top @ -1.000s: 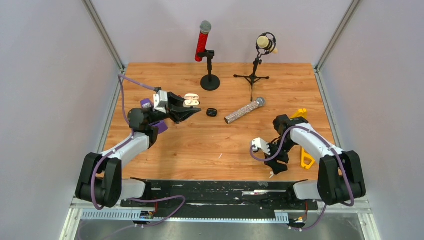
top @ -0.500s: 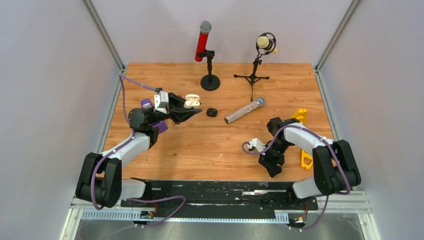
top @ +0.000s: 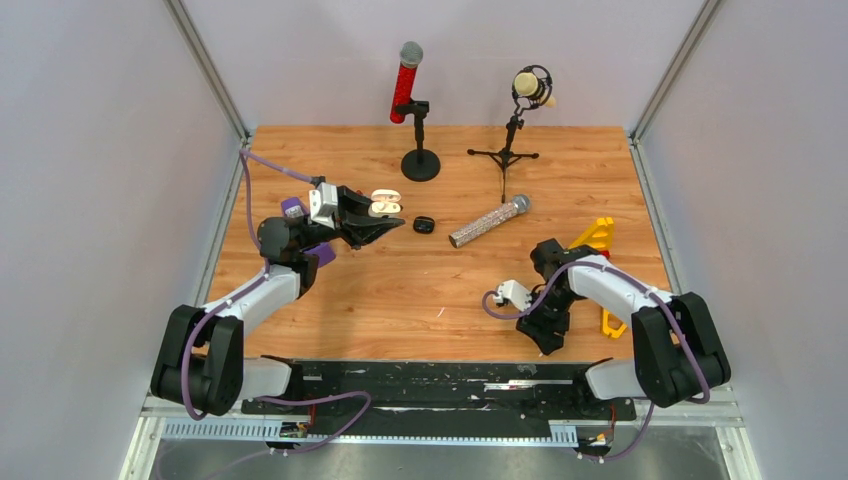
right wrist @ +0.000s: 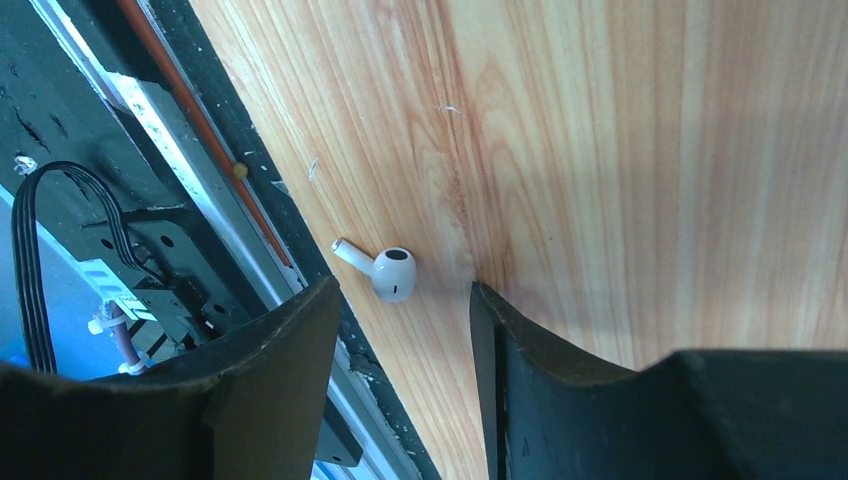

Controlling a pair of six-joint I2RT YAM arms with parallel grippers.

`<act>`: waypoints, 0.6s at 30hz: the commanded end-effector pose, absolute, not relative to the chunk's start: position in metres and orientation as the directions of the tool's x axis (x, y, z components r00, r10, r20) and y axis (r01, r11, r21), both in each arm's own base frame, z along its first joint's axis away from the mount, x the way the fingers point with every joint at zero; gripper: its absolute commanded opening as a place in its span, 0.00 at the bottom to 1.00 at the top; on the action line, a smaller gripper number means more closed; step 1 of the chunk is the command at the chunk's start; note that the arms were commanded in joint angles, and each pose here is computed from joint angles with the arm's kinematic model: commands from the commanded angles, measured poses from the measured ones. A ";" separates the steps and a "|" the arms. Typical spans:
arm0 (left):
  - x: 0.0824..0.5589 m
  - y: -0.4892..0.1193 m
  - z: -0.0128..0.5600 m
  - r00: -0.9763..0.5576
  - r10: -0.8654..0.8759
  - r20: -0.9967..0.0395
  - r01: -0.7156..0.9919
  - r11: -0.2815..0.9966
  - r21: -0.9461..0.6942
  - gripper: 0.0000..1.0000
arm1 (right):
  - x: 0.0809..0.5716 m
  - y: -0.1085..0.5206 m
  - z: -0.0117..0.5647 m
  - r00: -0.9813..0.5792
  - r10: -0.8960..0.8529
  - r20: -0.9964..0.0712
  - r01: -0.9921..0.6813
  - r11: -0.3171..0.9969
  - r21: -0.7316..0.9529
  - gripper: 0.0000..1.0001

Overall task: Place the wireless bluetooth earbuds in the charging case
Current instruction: Pick up the right earbud from the corner of the board.

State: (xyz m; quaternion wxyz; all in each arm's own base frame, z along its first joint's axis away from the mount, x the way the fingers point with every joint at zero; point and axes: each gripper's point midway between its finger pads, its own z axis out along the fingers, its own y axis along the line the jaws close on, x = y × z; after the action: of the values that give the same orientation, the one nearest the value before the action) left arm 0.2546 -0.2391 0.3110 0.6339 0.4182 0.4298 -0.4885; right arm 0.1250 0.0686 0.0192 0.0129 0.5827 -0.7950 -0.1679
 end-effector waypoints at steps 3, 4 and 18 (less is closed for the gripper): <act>0.245 -0.238 0.327 0.232 -0.278 -0.932 0.966 0.175 0.188 0.02 | 0.127 0.079 0.017 -0.327 -0.926 -0.189 -0.924 0.271 0.269 0.50; 0.245 -0.237 0.327 0.232 -0.278 -0.932 0.966 0.176 0.188 0.02 | 0.127 0.078 0.017 -0.327 -0.927 -0.182 -0.924 0.273 0.269 0.48; 0.243 -0.237 0.329 0.240 -0.282 -0.929 0.965 0.177 0.196 0.02 | 0.119 0.070 0.009 -0.291 -0.951 -0.101 -0.939 0.264 0.220 0.35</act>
State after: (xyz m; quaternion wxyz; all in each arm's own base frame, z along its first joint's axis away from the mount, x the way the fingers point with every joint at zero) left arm 0.2520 -0.2385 0.3148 0.6374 0.4202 0.4248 -0.4866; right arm 0.1235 0.0736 0.0156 0.0188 0.5970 -0.7907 -0.1341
